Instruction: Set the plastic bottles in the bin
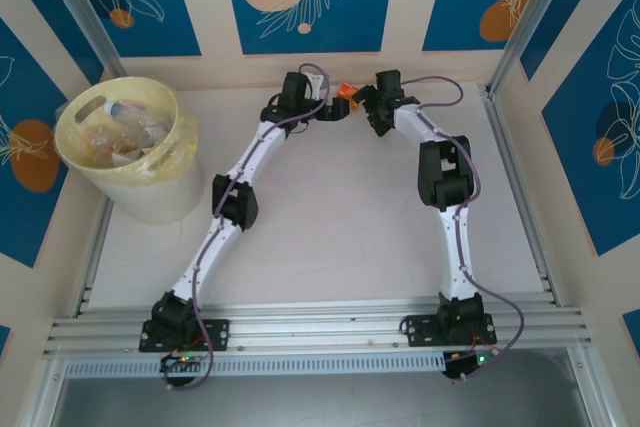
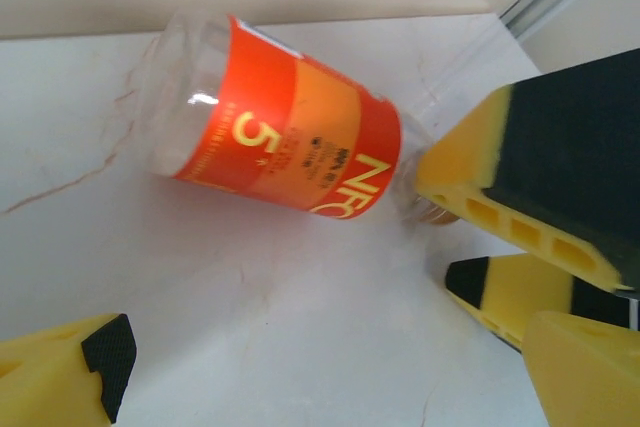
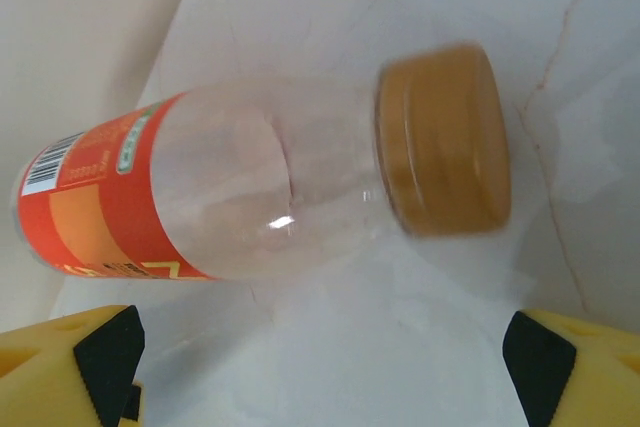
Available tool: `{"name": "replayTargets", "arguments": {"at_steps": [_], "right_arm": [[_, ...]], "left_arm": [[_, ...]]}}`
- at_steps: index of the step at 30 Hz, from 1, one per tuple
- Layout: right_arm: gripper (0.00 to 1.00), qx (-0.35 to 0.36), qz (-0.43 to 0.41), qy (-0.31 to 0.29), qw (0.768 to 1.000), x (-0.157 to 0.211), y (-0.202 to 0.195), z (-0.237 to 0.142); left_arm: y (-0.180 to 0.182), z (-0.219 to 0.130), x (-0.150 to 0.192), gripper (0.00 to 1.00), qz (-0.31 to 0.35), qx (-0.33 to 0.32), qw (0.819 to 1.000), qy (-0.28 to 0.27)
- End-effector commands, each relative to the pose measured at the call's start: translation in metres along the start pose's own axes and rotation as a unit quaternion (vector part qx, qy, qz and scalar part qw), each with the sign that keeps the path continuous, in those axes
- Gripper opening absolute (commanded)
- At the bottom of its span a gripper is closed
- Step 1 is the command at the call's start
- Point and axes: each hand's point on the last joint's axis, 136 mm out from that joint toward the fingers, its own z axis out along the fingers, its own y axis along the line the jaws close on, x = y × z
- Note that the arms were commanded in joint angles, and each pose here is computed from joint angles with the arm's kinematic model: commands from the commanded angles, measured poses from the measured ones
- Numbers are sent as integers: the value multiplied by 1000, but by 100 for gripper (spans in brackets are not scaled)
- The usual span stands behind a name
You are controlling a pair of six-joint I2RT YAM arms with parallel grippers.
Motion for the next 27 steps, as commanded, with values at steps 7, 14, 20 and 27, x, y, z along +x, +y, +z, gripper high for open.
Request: {"name": "replayTargets", "arguments": {"at_steps": [7, 14, 20, 27], "right_arm": [[100, -54, -70, -11, 996, -37, 11, -48], [100, -145, -187, 59, 970, -35, 26, -46], [97, -189, -165, 129, 959, -19, 34, -23], [93, -96, -172, 115, 974, -1, 21, 3]], "left_arm": [[-2, 1, -1, 100, 0, 2, 1000, -4], [2, 3, -8, 100, -55, -11, 998, -25], [6, 6, 3, 100, -54, -40, 998, -12], [2, 15, 12, 100, -70, -9, 997, -10]]}}
